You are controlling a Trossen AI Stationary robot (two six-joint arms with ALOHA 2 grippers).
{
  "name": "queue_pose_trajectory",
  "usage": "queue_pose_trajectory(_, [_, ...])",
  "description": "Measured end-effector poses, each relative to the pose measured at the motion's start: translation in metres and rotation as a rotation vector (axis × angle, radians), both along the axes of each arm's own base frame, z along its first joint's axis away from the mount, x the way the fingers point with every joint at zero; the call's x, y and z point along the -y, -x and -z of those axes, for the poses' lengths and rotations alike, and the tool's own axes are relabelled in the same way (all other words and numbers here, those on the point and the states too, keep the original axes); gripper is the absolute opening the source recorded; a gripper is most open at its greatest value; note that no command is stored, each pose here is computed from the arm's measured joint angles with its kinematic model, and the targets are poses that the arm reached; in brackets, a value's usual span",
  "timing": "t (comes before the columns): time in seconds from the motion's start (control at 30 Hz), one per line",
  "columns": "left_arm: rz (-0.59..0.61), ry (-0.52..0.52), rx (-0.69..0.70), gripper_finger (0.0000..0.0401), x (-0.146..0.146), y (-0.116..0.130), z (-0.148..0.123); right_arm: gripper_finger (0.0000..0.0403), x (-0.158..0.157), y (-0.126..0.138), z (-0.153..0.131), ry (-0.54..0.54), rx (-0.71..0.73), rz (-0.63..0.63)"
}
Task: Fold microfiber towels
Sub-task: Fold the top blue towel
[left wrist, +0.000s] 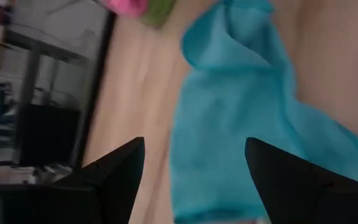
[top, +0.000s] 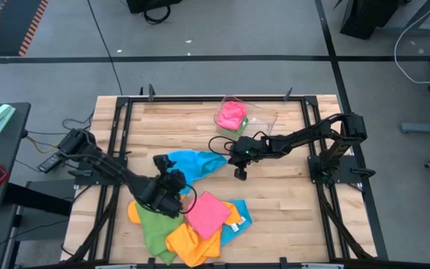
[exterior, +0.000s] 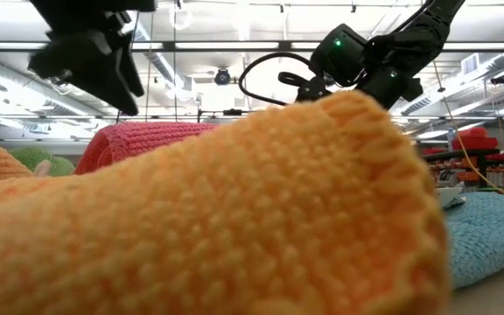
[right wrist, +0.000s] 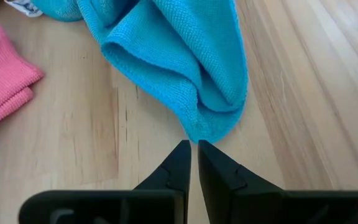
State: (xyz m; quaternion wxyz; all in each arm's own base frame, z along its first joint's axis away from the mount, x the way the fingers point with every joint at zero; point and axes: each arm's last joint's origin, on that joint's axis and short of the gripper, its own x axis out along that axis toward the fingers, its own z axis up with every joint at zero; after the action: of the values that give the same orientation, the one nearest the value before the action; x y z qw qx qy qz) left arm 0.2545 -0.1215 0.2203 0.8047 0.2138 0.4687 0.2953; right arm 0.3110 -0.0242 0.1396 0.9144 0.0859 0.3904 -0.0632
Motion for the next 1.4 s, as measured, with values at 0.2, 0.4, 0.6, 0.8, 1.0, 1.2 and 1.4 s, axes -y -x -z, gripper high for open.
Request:
queue_pose_trajectory(0.2, [-0.012, 0.060, -0.024, 0.0286, -0.023, -0.009, 0.030, 0.0038, 0.000, 0.000, 0.000, 0.000, 0.003, 0.001])
queue_pose_trajectory(0.4, [0.025, 0.152, -0.066, 0.0286, -0.053, -0.019, 0.055, 0.0038, -0.001, 0.000, 0.000, -0.012, 0.003, -0.009])
queue_pose_trajectory(0.6, [-0.013, 0.263, -0.084, 0.0286, -0.099, -0.024, 0.075, 0.0038, -0.002, 0.000, 0.000, -0.032, 0.005, -0.018])
queue_pose_trajectory(0.8, [-0.111, 0.264, -0.076, 0.0286, -0.137, -0.020, 0.082, 0.0038, -0.002, -0.004, -0.011, -0.132, 0.020, -0.071])
queue_pose_trajectory(1.0, [-0.184, 0.271, -0.093, 0.0286, -0.155, -0.016, 0.083, 0.0038, 0.001, -0.012, -0.027, -0.044, 0.010, -0.170])
queue_pose_trajectory(1.2, [-0.190, 0.297, -0.092, 0.0286, -0.154, -0.016, 0.084, 0.0070, 0.004, -0.015, -0.028, 0.122, 0.068, -0.203])
queue_pose_trajectory(1.4, [-0.130, 0.334, -0.107, 0.0286, -0.145, -0.017, 0.085, 0.0148, 0.005, -0.017, -0.024, 0.249, 0.116, -0.194])
